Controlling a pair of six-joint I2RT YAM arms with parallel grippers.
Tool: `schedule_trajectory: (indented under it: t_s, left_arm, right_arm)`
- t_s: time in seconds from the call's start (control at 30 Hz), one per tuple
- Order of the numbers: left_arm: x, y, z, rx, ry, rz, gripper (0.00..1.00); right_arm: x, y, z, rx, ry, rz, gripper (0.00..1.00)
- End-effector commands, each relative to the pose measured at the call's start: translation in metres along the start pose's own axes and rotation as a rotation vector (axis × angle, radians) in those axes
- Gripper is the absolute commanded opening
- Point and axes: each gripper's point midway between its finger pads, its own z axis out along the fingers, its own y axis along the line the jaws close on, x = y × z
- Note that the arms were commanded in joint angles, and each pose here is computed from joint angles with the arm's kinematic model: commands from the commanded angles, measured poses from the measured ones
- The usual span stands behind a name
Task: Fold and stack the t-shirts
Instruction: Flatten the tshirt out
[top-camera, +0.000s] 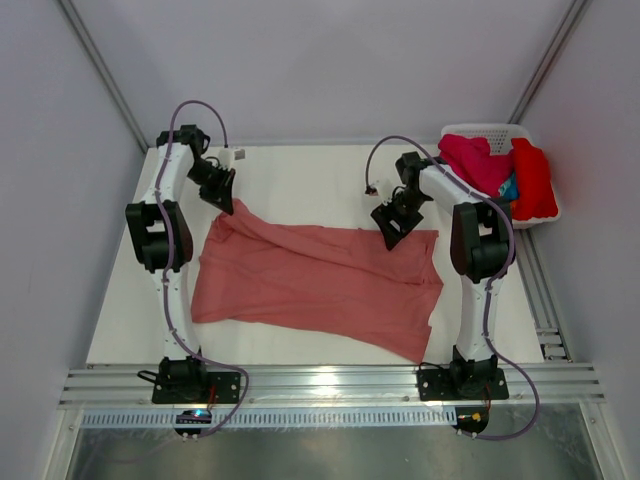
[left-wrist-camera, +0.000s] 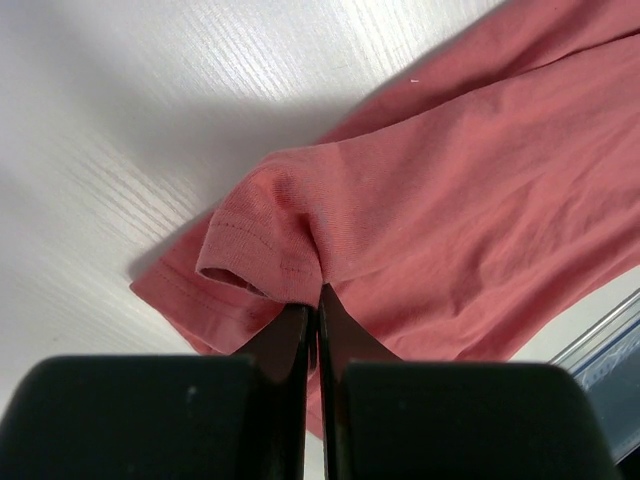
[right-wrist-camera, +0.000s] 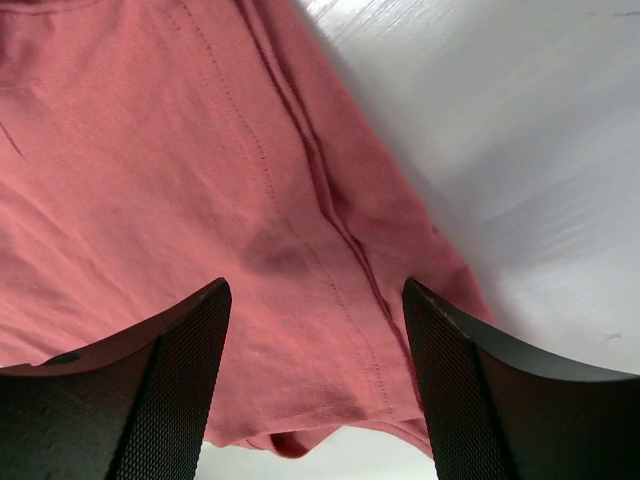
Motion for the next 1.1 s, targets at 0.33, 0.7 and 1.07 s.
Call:
schedule_trajectory:
  t_s: [0.33, 0.7, 1.07]
  left_arm:
    - [0.041, -0.052, -0.015, 0.180, 0.163, -0.169, 0.00]
    - [0.043, -0.051, -0.007, 0.186, 0.168, -0.185, 0.00]
    - [0.044, -0.040, 0.000, 0.142, 0.170, -0.185, 0.00]
  right_arm:
    - [0.023, 0.021, -0.010, -0.061, 0.014, -0.006, 0.72]
    - [0.008, 0.012, -0.030, -0.017, -0.035, -0.046, 0.03]
    - [0.020, 0.086, -0.106, -0.255, -0.072, -0.278, 0.03]
